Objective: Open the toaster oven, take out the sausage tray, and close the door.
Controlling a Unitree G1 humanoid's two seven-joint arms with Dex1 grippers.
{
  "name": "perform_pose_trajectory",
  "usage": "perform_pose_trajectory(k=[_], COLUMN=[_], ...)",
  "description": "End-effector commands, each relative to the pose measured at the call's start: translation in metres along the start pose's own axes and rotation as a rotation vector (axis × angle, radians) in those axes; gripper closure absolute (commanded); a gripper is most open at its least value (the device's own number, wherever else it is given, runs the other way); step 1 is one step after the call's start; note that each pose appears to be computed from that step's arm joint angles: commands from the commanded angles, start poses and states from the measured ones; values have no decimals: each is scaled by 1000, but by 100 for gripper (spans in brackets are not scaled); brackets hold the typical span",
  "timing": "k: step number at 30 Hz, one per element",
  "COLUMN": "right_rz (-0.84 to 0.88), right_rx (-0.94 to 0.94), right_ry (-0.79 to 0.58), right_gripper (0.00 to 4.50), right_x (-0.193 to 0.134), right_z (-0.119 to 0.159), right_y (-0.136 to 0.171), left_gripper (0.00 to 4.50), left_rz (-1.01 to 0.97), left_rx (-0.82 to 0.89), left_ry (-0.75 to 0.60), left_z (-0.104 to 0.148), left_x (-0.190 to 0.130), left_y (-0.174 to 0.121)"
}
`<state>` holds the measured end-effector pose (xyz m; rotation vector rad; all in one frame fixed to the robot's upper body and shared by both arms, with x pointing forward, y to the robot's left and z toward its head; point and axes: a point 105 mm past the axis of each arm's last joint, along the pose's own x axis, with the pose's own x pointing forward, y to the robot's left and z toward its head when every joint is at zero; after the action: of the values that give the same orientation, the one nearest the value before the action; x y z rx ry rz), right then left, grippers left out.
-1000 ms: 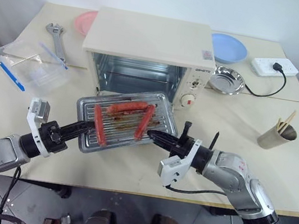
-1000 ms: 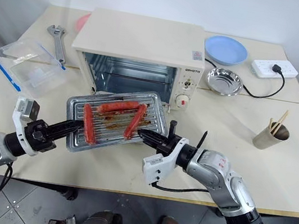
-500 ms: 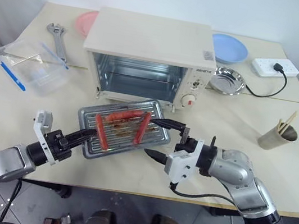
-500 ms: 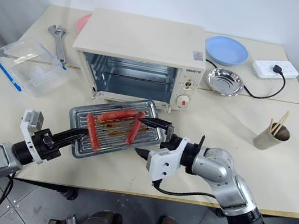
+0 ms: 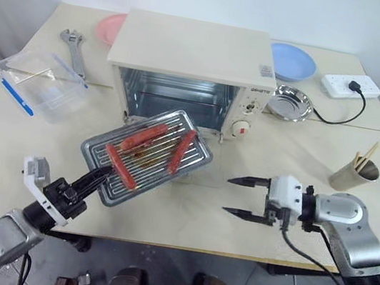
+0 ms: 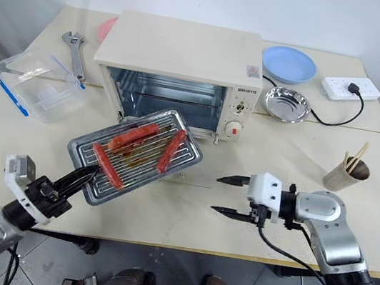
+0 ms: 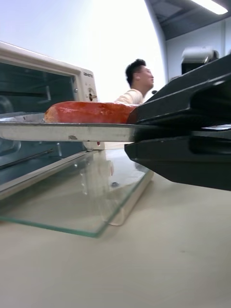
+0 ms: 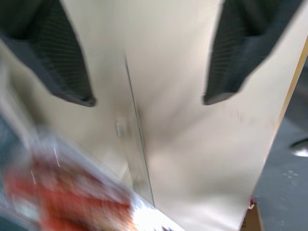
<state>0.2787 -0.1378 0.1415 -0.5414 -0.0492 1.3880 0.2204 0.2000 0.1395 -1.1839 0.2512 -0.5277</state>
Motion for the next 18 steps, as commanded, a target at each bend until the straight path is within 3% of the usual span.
perform_pose_trajectory(k=[1,6,13,18], right_rz=[7,29,62,110], right_rx=[-38,-31,-29,-32], right_ry=[-21,-31,-43,-35], right_gripper=[264,441,446,446], right_x=[-8,-5,5,16], right_z=[0,-9,-16,-26], right_y=[-11,-22,-24,-17], left_gripper=[450,450,450,450], left_rz=[-47,11,61,117], left_rx=[8,-65,-103,-152], left_ry=[-82,-161,-304,-525], left_z=[1,-11,-10,5], left_x=[-8,-26,-48,-78], left_y=[-18,-10,-7,7])
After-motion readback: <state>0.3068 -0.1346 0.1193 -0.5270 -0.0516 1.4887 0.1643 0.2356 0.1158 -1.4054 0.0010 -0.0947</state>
